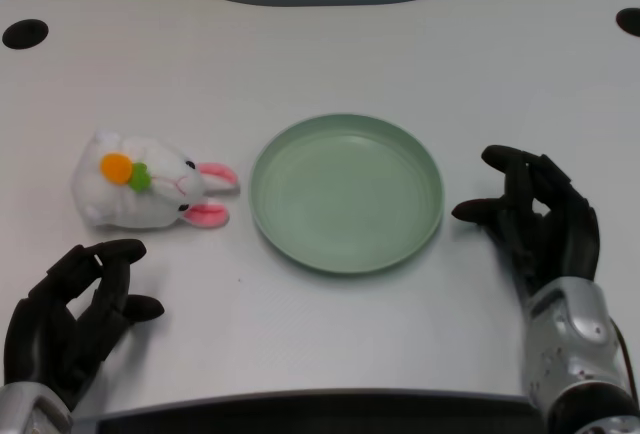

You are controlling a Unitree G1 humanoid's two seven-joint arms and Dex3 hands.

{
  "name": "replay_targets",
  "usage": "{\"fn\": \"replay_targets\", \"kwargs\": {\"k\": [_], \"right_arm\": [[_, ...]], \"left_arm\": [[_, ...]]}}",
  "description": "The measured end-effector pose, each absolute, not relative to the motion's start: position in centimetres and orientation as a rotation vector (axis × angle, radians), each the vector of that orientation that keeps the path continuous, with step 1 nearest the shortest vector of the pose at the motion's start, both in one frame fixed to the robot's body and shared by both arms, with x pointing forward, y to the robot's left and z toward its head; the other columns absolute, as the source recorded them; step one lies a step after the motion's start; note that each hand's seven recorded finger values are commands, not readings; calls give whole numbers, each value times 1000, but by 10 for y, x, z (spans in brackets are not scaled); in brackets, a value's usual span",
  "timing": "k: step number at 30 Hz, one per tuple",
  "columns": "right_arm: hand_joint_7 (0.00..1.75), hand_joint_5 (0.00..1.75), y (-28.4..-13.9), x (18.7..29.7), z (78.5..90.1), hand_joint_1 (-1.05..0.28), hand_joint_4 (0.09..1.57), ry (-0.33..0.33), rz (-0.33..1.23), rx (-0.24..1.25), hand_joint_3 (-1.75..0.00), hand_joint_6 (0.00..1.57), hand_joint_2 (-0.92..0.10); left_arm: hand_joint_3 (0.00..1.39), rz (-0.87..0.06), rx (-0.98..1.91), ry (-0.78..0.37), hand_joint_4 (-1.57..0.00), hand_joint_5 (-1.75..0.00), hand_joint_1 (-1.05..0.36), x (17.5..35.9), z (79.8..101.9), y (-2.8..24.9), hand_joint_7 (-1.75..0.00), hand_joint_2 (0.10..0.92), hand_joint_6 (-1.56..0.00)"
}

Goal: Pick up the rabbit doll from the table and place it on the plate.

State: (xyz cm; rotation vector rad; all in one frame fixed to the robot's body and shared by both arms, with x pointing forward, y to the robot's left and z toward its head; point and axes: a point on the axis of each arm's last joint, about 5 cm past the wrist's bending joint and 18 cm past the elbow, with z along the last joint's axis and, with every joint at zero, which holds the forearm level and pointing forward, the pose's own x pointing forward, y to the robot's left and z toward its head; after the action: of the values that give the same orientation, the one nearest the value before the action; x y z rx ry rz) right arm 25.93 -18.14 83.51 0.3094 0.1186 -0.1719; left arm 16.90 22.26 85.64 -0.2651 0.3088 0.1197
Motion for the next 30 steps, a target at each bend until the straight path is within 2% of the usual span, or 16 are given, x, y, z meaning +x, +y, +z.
{"fn": "replay_targets", "kwargs": {"k": [22,25,30], "right_arm": [[954,1314,-180,260,835,-415,748,129,-169,297,-412,682,-921],[952,1318,-180,260,835,-413,758,128,-168,299,-409,687,-921],[948,1315,-181,259,834,-423,787,133,-162,311,-377,694,-921]], "left_arm": [[534,112,-252,305,-408,-1679,-435,169,856,223,-1158,921,-526],[495,118,-255,303,-452,-1666,-440,166,858,221,-1155,921,-549],[447,78,-205,210,-433,-1668,-486,160,871,219,-1148,921,-546]]}}
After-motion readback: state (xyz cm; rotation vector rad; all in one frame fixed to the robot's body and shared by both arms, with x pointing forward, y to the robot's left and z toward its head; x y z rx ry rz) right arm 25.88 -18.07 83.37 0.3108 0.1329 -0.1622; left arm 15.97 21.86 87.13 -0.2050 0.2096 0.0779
